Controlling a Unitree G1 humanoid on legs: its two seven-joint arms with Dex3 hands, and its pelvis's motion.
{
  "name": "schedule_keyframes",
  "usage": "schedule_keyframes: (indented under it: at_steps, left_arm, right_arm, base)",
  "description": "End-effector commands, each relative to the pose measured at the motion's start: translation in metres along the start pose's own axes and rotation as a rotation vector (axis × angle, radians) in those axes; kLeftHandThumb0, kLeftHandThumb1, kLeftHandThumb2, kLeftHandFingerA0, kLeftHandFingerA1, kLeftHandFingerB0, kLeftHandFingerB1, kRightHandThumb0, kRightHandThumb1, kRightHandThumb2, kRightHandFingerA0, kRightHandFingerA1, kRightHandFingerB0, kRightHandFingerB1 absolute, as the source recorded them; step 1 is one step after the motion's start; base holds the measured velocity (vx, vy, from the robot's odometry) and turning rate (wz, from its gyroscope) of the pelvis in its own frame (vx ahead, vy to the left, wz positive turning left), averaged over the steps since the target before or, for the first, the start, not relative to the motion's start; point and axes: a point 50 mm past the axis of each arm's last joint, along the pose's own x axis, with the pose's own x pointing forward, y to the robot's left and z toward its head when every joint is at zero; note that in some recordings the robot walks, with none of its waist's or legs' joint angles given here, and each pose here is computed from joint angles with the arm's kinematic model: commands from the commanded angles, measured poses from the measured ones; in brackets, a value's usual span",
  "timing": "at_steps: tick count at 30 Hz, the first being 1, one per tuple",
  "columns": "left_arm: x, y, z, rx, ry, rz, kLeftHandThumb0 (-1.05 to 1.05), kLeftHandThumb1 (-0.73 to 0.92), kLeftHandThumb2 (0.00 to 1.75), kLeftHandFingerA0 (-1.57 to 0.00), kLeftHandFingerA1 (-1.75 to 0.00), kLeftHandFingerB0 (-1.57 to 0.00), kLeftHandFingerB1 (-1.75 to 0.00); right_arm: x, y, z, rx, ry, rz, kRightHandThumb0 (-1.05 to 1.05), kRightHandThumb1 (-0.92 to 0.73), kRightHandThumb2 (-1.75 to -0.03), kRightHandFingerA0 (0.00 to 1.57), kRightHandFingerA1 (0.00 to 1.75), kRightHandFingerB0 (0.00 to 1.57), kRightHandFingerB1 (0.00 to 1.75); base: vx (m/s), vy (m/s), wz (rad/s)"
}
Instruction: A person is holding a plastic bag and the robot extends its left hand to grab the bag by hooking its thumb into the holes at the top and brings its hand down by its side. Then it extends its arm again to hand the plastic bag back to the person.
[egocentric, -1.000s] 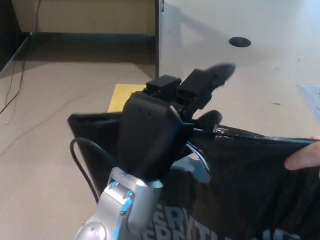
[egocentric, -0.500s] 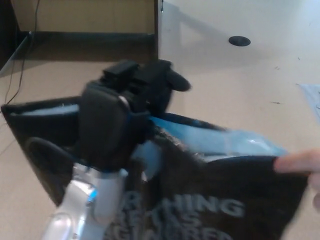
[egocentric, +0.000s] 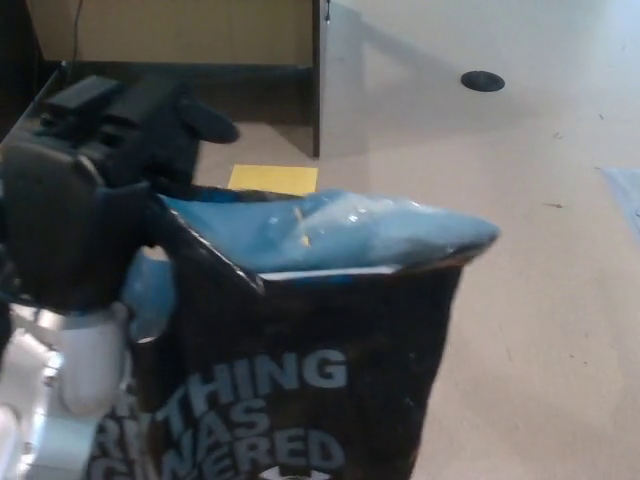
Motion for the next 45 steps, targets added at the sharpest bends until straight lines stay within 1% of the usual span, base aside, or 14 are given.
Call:
schedule_keyframes:
  at_steps: [1, 6, 7, 11, 12, 15, 23, 24, 29, 30, 39, 40, 42, 45]
  left_arm:
    - [0.002, 0.028, -0.01, 0.019, -0.023, 0.079, -0.06, 0.61, 0.99, -0.89, -1.73, -0.81, -1.36]
    - [-0.015, 0.048, -0.026, 0.053, -0.002, 0.062, 0.01, 0.53, 1.1, -0.97, -1.71, -0.85, -1.33]
    - [-0.019, 0.052, -0.03, 0.068, 0.011, 0.052, 0.02, 0.51, 1.13, -1.28, -1.37, -0.95, -1.11]
    - [-0.045, 0.063, -0.042, 0.099, 0.067, 0.009, 0.05, 0.5, 1.07, -1.25, -1.37, -0.96, -1.12]
    - [-0.053, 0.066, -0.044, 0.106, 0.084, 0.0, 0.03, 0.52, 1.03, -0.98, -1.67, -0.89, -1.29]
    - [-0.077, 0.076, -0.045, 0.116, 0.126, -0.034, 0.03, 0.51, 1.1, -1.27, -1.37, -0.95, -1.13]
    - [-0.115, 0.082, -0.045, 0.06, 0.148, -0.098, 0.06, 0.46, 1.06, -1.26, -1.33, -0.99, -1.1]
    - [-0.123, 0.082, -0.044, 0.068, 0.17, -0.118, 0.07, 0.44, 1.13, -1.02, -1.64, -0.93, -1.22]
    - [-0.155, 0.077, -0.045, 0.06, 0.276, -0.182, 0.11, 0.44, 1.09, -0.99, -1.67, -0.91, -1.27]
    - [-0.162, 0.076, -0.047, 0.069, 0.286, -0.194, 0.16, 0.42, 1.08, -1.26, -1.36, -1.01, -1.15]
    - [-0.22, 0.079, -0.068, 0.18, 0.458, -0.352, 0.15, 0.49, 1.04, -1.16, -1.33, -0.96, -1.17]
    - [-0.226, 0.081, -0.072, 0.187, 0.474, -0.364, 0.06, 0.58, 0.95, -0.86, -1.65, -0.79, -1.34]
    - [-0.233, 0.084, -0.077, 0.219, 0.497, -0.388, 0.04, 0.66, 0.84, -0.85, -1.63, -0.78, -1.35]
    - [-0.241, 0.087, -0.084, 0.271, 0.511, -0.412, 0.06, 0.55, 0.97, -1.22, -1.35, -0.9, -1.1]
  right_arm:
    - [0.001, -0.004, 0.0, -0.004, 0.001, -0.007, -0.33, -0.68, -0.6, 0.81, 0.71, 0.66, 0.45]
    - [0.001, -0.003, 0.001, -0.007, -0.006, -0.007, -0.33, -0.68, -0.61, 0.81, 0.66, 0.65, 0.45]
    - [0.001, -0.003, 0.001, -0.003, -0.008, -0.006, -0.33, -0.68, -0.61, 0.81, 0.65, 0.65, 0.45]
    - [0.001, -0.004, 0.001, 0.006, -0.004, -0.013, -0.32, -0.68, -0.61, 0.8, 0.6, 0.67, 0.46]
    - [0.0, -0.004, -0.001, 0.008, -0.001, -0.015, -0.32, -0.68, -0.6, 0.81, 0.6, 0.67, 0.47]
    - [-0.007, 0.003, -0.009, 0.006, 0.023, 0.001, -0.32, -0.67, -0.6, 0.81, 0.6, 0.67, 0.46]
    - [-0.001, -0.002, -0.005, 0.027, 0.037, -0.031, -0.32, -0.68, -0.6, 0.82, 0.71, 0.68, 0.45]
    - [-0.003, -0.001, -0.007, 0.022, 0.034, -0.025, -0.32, -0.68, -0.61, 0.82, 0.65, 0.66, 0.45]
    - [-0.004, -0.003, -0.008, 0.004, 0.04, -0.018, -0.33, -0.69, -0.61, 0.8, 0.52, 0.65, 0.44]
    - [-0.002, -0.003, -0.006, 0.016, 0.039, -0.02, -0.33, -0.68, -0.61, 0.81, 0.54, 0.66, 0.45]
    - [-0.004, 0.001, -0.005, 0.024, 0.015, -0.019, -0.32, -0.67, -0.6, 0.81, 0.62, 0.68, 0.47]
    - [-0.003, 0.0, -0.006, 0.021, 0.023, -0.018, -0.32, -0.67, -0.6, 0.81, 0.57, 0.67, 0.47]
    - [-0.001, -0.002, -0.005, 0.032, 0.033, -0.014, -0.32, -0.68, -0.61, 0.8, 0.54, 0.66, 0.45]
    - [0.002, -0.002, -0.003, 0.024, 0.041, -0.028, -0.33, -0.68, -0.61, 0.82, 0.61, 0.67, 0.45]
  base:
    - [0.0, 0.0, 0.0]
    - [0.0, 0.0, 0.0]
    - [0.0, 0.0, 0.0]
    - [0.0, 0.0, 0.0]
    - [0.0, 0.0, 0.0]
    - [0.0, 0.0, 0.0]
    - [0.0, 0.0, 0.0]
    - [0.0, 0.0, 0.0]
    - [0.0, 0.0, 0.0]
    - [0.0, 0.0, 0.0]
    - [0.0, 0.0, 0.0]
    - [0.0, 0.0, 0.0]
    - [0.0, 0.0, 0.0]
    - [0.0, 0.0, 0.0]
